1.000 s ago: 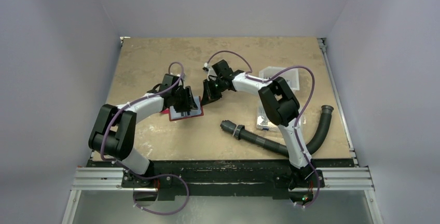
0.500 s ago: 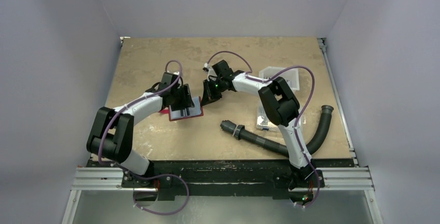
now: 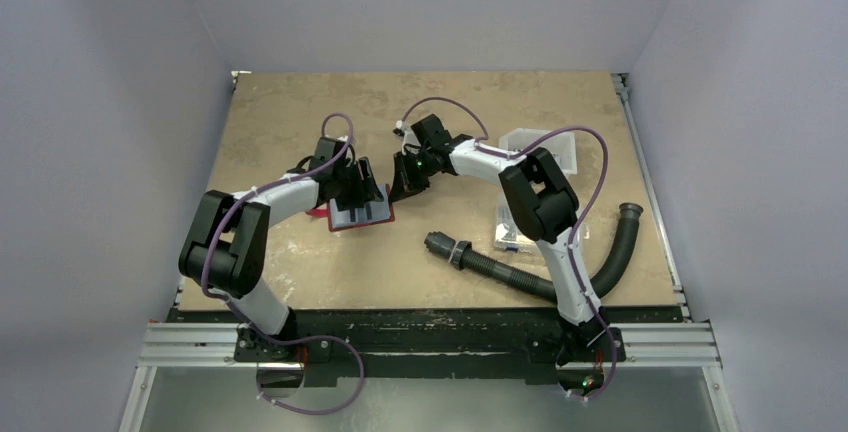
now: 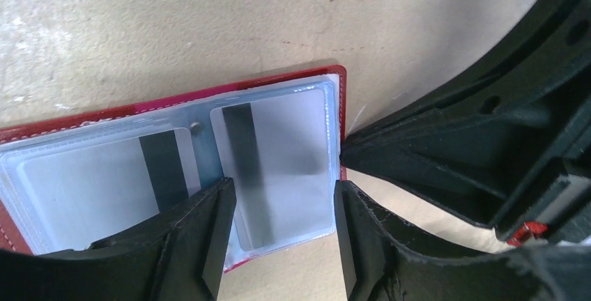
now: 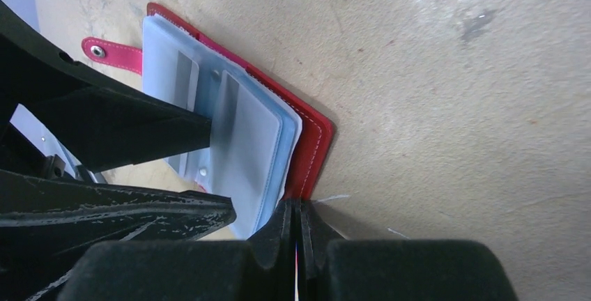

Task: Put the credit cards into the card holder
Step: Insert the credit card into the card holder.

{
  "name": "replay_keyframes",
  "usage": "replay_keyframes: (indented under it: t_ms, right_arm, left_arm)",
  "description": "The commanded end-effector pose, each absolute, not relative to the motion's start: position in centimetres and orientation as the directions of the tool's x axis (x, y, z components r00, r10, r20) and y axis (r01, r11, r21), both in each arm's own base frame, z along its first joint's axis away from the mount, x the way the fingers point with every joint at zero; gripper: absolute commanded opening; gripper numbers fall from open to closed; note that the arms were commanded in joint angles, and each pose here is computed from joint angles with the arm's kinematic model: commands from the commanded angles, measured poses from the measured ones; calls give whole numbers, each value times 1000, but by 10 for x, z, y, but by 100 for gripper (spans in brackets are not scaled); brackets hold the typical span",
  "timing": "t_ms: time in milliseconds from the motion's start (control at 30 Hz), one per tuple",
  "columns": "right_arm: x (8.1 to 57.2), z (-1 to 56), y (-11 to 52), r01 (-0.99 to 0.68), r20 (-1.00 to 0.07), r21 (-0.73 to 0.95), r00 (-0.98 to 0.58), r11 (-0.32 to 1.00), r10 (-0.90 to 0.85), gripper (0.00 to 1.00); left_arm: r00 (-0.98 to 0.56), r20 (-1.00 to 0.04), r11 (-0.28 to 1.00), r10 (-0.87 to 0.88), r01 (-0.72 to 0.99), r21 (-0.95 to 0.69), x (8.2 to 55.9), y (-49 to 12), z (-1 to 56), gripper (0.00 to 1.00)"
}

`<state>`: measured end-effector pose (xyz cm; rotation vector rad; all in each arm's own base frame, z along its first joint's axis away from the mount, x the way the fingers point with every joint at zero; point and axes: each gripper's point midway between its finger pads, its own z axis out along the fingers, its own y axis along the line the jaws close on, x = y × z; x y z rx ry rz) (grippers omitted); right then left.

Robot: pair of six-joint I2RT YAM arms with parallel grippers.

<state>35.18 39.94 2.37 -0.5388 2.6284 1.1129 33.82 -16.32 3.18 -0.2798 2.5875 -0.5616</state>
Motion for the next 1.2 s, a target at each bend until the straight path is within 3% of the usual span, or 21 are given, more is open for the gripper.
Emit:
replay_keyframes:
  t_ms: [0, 133, 333, 500, 667, 900, 1000, 1167]
  right_arm:
    - [350, 27, 405, -432, -358, 656, -900, 619, -248, 4]
    - [351, 35, 402, -428, -366, 658, -901, 619, -233, 6]
    - [358, 52, 389, -417, -394, 651, -900, 634, -187, 17]
    - [355, 62, 389, -425, -405, 653, -895, 627, -185, 23]
    - [355, 67, 389, -431, -410, 654, -893, 622, -186, 26]
    - [353, 81, 390, -433, -421, 668, -890, 605, -172, 24]
    - [349, 83, 391, -438, -421, 677, -889, 591, -177, 27]
    - [338, 80, 403, -430, -386, 726, -901, 536, -200, 32]
  left_arm:
    - [-870, -395, 801, -294, 1, -598, 331, -197, 46, 57]
    - [-804, -511, 811, -303, 64, -582, 339, -190, 78, 57]
    - [-801, -529, 878, -278, 12, -479, 329, -166, 84, 54]
    - [-821, -497, 881, -282, -16, -474, 331, -167, 79, 39]
    - [-836, -474, 886, -276, -30, -464, 332, -167, 68, 33]
    - [-848, -456, 873, -271, -17, -487, 336, -175, 50, 11]
    - [-857, -437, 897, -272, -61, -437, 331, -164, 36, 1]
    - [-859, -424, 918, -287, -119, -379, 322, -148, 24, 0]
